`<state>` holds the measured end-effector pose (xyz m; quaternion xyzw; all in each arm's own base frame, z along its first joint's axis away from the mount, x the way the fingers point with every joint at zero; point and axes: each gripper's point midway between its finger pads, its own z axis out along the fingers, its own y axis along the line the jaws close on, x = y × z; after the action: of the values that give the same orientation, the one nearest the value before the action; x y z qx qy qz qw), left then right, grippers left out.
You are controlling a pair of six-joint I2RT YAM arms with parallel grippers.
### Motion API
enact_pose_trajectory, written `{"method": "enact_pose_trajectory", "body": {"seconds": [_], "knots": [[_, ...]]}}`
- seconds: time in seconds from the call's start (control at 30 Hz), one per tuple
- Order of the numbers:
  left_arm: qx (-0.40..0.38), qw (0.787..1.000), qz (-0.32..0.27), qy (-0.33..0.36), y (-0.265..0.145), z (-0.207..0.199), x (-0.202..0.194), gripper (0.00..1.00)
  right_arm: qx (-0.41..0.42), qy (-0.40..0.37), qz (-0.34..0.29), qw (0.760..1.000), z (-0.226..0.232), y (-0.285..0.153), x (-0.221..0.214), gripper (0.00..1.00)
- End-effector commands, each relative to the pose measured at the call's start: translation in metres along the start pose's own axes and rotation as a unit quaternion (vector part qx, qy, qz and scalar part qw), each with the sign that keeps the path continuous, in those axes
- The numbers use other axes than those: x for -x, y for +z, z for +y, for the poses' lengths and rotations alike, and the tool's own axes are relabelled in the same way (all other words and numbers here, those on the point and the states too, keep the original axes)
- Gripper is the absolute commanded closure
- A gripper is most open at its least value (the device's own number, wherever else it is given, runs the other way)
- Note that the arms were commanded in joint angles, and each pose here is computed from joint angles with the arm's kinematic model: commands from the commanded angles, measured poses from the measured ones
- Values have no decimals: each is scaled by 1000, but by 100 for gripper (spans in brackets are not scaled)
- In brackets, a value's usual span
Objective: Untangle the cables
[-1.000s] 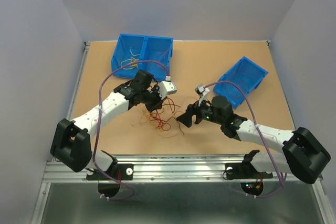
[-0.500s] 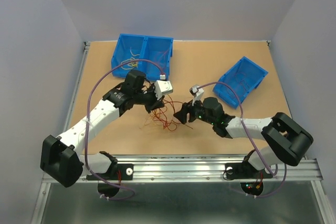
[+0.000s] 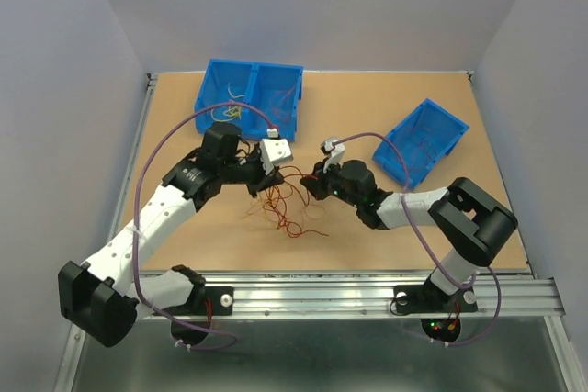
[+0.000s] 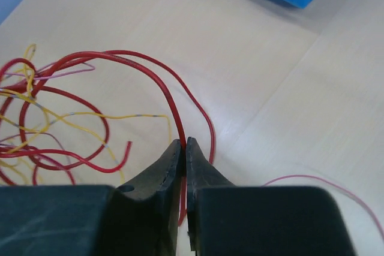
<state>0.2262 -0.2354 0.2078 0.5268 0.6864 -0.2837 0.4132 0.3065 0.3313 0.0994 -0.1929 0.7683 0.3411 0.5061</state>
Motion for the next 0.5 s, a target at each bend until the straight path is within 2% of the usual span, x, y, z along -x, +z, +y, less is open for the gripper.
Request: {"method": "enact_pose_trajectory", "body": {"seconds": [0.0,0.07,0.1,0.17,0.2,0.27,0.3,0.4,0.47], "knots": [[124,989,-83,13,-59,41,63,100,-59,5,-81,995,-14,-6,41,99],[196,974,-114,-8,-91,63,81,100,-94,14,-98,991,-25,-27,46,99],[269,953,-137,-6,-126,83,97,100,-120,16,-98,988,-34,-35,45,100],[339,928,-156,-10,-161,97,113,100,-138,17,-92,986,-39,-47,42,100],[396,902,-174,-12,-192,104,129,100,-147,19,-96,984,-41,-55,45,99],[453,871,-192,-16,-223,111,143,100,-171,19,-75,982,-50,-64,32,99],[509,834,-210,-27,-255,116,152,100,-202,27,-71,976,-61,-73,27,99],[589,773,-230,-40,-300,118,156,100,-246,47,-84,965,-76,-88,24,99],[612,752,-243,-42,-315,117,158,100,-263,68,-101,957,-81,-101,25,100]]}}
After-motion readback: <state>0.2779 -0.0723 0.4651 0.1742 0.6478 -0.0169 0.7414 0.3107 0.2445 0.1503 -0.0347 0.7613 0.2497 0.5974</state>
